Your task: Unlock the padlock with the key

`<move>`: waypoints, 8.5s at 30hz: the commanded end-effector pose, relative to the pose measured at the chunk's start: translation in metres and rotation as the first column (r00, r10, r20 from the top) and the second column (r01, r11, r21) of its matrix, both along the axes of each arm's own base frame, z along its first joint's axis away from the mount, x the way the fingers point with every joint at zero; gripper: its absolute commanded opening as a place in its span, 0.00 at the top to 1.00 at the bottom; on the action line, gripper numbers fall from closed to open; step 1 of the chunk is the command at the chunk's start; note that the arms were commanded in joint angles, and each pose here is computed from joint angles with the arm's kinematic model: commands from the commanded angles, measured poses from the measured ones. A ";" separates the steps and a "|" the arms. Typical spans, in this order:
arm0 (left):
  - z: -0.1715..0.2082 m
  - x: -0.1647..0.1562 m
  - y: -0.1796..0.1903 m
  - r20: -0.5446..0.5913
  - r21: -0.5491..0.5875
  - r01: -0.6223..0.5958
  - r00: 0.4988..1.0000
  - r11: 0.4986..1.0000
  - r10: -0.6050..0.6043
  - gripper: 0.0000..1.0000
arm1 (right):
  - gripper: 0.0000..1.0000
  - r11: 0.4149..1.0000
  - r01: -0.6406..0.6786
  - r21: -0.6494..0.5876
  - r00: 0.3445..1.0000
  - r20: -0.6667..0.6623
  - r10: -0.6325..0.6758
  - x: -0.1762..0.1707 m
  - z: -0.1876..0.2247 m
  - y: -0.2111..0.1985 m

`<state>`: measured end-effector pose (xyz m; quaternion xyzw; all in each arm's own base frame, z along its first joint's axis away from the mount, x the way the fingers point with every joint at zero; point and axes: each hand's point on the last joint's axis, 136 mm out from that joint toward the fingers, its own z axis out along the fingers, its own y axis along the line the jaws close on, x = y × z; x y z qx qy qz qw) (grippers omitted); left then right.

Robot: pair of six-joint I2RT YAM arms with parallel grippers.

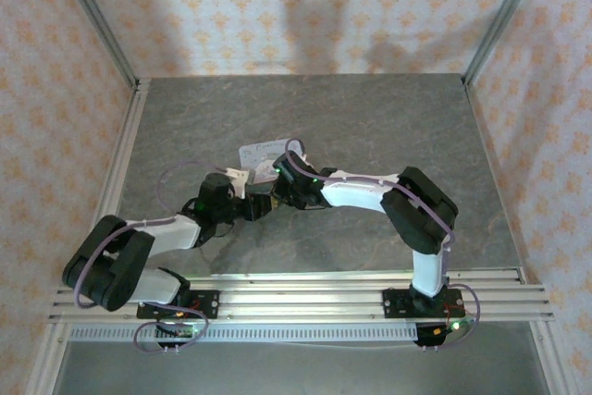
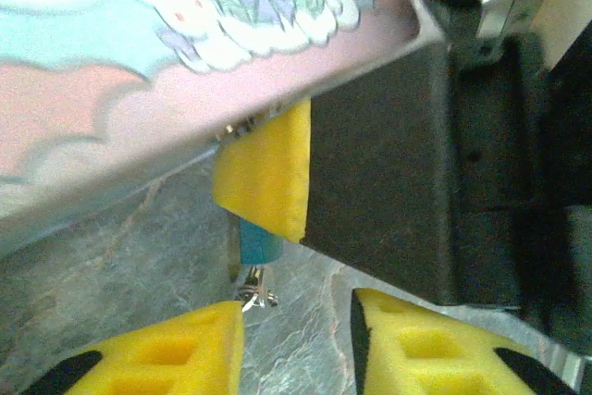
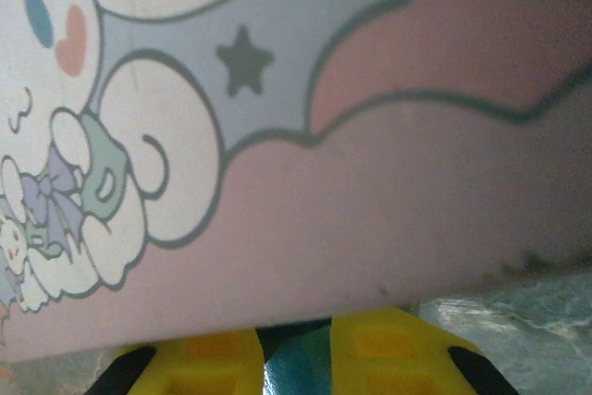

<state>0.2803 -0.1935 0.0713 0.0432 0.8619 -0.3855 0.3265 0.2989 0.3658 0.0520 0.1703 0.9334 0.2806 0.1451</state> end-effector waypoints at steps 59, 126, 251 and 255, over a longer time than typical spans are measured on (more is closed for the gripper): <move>0.006 0.026 -0.002 -0.001 -0.144 -0.135 0.991 0.980 0.136 1.00 | 1.00 0.973 0.174 0.153 0.981 -0.117 -0.157 -0.003 0.013 0.012; -0.009 0.019 -0.011 -0.020 -0.123 -0.064 0.998 0.990 0.062 0.73 | 1.00 0.959 0.208 0.193 0.976 -0.104 -0.191 0.010 0.018 0.007; -0.013 0.016 0.010 0.126 0.099 -0.105 0.988 0.990 0.092 1.00 | 0.52 0.963 -0.006 0.271 0.999 0.035 -0.003 0.011 -0.005 0.030; -0.007 0.016 0.012 0.132 0.100 -0.106 0.987 0.989 0.093 1.00 | 0.52 0.966 -0.012 0.258 0.999 0.040 0.002 0.010 -0.007 0.029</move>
